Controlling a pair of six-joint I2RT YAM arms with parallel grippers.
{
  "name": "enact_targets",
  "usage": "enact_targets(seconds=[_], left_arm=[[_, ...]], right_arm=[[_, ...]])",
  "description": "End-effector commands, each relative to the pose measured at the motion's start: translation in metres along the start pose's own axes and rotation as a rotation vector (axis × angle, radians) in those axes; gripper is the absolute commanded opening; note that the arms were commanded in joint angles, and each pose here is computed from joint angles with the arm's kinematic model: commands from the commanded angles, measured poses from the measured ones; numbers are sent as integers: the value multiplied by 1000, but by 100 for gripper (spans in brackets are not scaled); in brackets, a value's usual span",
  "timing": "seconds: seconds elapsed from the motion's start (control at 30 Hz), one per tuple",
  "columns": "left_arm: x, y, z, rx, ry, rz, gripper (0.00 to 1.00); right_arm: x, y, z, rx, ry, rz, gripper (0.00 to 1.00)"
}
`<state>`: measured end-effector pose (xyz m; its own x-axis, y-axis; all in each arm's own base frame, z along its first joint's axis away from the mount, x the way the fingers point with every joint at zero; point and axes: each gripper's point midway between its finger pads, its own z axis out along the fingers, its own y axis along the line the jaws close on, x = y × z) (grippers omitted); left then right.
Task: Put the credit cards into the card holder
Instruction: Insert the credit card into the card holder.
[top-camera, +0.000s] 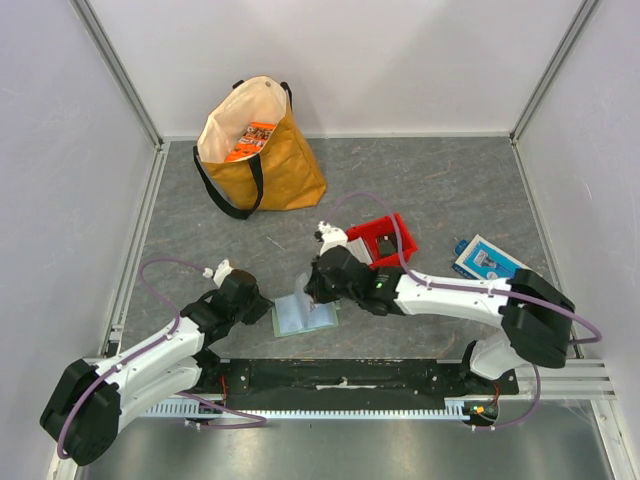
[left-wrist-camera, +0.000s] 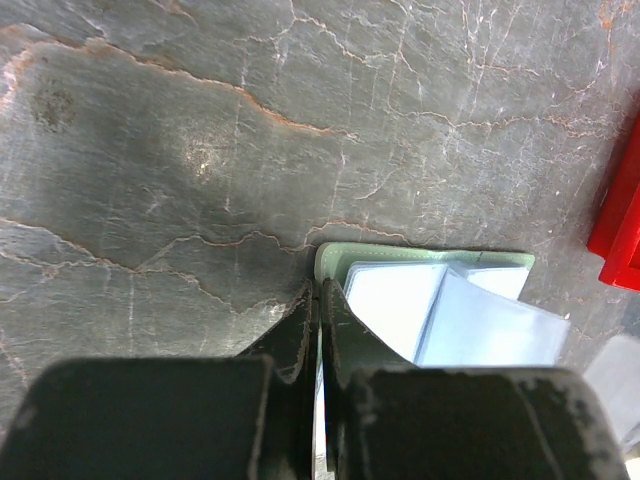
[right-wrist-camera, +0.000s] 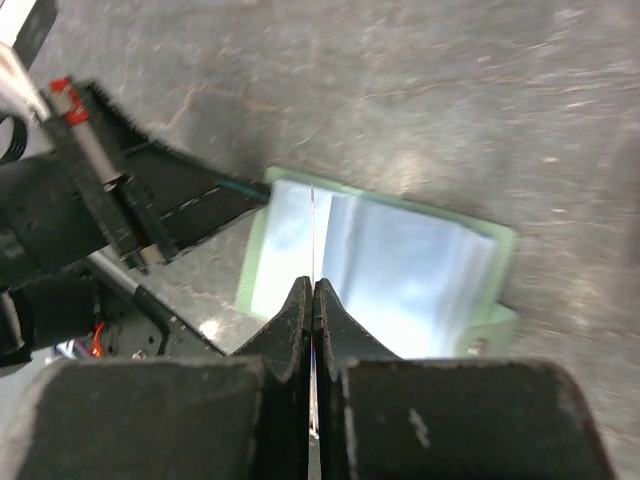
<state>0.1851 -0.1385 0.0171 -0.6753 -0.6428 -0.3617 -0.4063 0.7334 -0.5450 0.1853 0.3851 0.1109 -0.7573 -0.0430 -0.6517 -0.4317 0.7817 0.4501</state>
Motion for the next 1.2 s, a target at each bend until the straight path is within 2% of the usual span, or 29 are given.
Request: enact_targets(seconds=[0.0, 0.1, 0.27, 0.5, 0.83, 0.97, 1.07, 1.17], left_arm=[[3, 4, 1, -9, 8, -9, 2], [3, 4, 1, -7, 10, -9, 2], [4, 5, 1, -12, 13, -5, 2], [3, 6, 0, -11, 7, -7, 2], [4, 7, 0, -15, 9, -7, 2], [4, 6, 1, -15, 10, -6, 2], [4, 6, 2, -14, 13, -7, 2], [4, 5, 1, -12, 11, -10, 2]], right_arm=[[-14, -37, -15, 102, -69, 42, 0], [-4, -41, -13, 91, -36, 49, 0], [3, -23, -9, -25, -30, 111, 0], [10, -61, -9, 167, -30, 106, 0], [44, -72, 12, 192, 76, 89, 0], [60, -62, 26, 170, 116, 66, 0], [70, -40, 40, 111, 153, 50, 0], [62, -10, 42, 35, 144, 16, 0]])
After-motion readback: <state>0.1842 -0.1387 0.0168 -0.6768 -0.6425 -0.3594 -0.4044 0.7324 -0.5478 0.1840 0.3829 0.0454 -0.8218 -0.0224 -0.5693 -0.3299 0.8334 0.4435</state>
